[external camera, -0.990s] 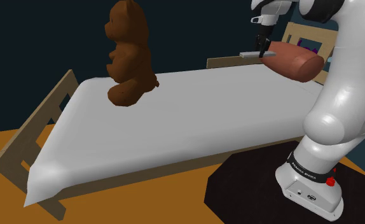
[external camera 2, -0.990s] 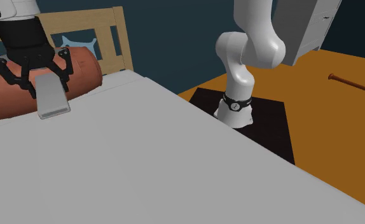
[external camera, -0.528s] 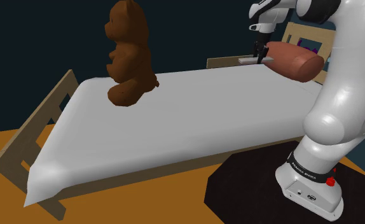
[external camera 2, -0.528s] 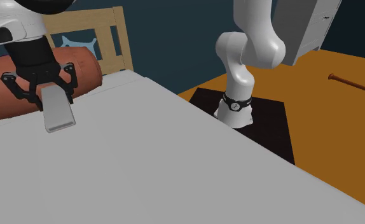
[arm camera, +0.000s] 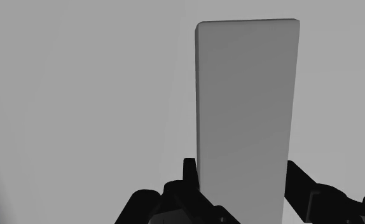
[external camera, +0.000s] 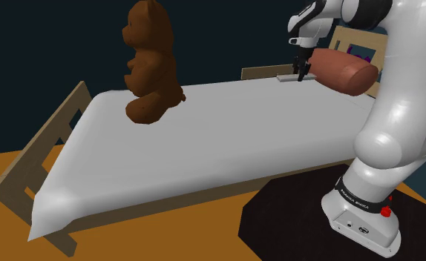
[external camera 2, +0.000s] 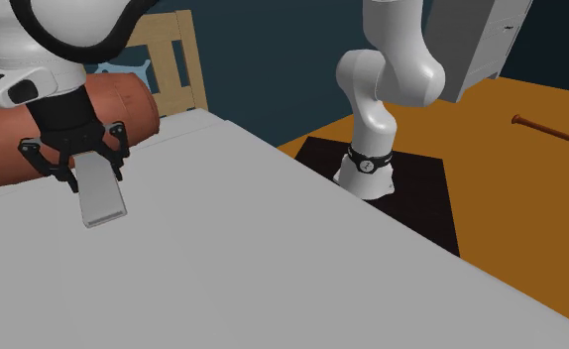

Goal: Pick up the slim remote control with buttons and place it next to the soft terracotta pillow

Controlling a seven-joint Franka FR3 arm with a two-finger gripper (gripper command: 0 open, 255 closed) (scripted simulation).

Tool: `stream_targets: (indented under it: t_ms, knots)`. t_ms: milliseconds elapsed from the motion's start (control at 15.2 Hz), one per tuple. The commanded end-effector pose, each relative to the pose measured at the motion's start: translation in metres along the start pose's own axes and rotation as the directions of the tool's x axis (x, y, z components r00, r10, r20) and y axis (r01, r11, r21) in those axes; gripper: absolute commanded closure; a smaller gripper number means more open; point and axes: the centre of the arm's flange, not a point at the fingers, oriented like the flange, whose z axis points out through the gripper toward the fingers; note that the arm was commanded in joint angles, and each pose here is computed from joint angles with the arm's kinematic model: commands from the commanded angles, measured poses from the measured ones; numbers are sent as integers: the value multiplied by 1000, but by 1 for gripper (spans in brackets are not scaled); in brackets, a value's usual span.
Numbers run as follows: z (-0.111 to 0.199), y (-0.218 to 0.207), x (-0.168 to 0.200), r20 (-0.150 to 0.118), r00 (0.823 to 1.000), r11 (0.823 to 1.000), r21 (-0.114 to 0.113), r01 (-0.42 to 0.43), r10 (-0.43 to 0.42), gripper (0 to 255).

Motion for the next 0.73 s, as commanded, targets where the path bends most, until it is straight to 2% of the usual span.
stream_targets:
  t_ms: [0, 660]
  knots:
    - [12, -1, -1, 0, 1000, 1000, -1, 0, 0, 255]
    - [61, -2, -1, 0, 1000, 1000, -1, 0, 0, 255]
